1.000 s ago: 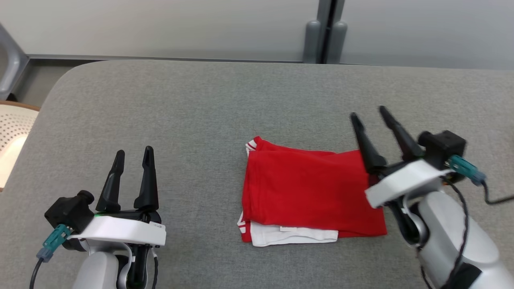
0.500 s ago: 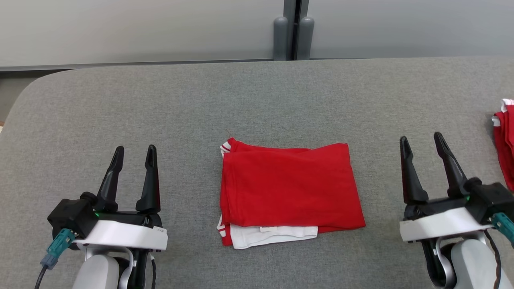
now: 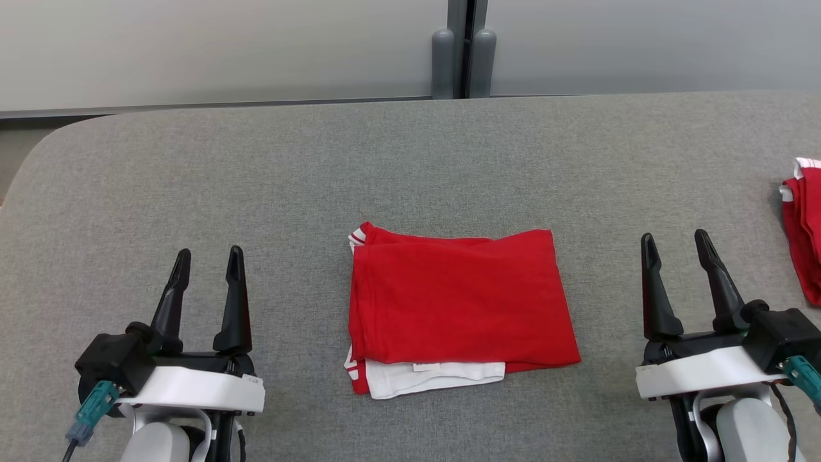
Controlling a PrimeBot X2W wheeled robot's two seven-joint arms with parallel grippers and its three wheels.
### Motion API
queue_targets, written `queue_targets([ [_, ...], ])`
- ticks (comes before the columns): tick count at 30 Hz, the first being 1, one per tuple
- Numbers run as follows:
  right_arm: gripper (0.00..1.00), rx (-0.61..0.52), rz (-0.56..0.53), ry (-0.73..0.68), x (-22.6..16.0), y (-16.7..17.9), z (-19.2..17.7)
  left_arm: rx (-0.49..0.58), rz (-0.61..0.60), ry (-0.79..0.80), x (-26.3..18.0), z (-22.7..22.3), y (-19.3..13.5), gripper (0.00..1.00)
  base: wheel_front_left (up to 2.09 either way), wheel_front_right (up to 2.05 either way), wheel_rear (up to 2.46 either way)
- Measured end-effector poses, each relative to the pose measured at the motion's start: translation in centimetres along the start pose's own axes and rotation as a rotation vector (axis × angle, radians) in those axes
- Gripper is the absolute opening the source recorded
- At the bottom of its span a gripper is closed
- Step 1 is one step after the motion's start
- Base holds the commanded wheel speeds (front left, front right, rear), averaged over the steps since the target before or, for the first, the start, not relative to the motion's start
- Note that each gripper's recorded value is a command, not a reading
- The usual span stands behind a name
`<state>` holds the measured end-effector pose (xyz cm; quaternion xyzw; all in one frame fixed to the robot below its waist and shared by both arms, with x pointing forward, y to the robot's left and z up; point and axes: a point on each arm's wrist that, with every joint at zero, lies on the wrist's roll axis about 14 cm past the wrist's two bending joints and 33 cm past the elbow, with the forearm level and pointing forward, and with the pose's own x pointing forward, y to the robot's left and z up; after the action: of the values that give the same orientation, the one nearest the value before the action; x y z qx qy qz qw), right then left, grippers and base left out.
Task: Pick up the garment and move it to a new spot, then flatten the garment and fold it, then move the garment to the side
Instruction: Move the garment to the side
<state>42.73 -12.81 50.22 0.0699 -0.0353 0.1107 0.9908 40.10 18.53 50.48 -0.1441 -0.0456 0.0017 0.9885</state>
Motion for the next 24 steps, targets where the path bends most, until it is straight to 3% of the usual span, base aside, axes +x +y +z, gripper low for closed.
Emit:
queue_targets([
  [9, 1.00, 0.013, 0.033, 0.036, 0.2, 1.2, -1.3, -0.001, 0.000, 0.017, -0.3, -0.5, 0.0, 1.00, 0.00, 0.00, 0.00],
  [24, 1.00, 0.090, 0.098, 0.288, 0.5, 4.3, -9.6, 0.000, 0.022, 0.060, -0.4, -1.9, 0.9, 1.00, 0.00, 0.00, 0.00],
])
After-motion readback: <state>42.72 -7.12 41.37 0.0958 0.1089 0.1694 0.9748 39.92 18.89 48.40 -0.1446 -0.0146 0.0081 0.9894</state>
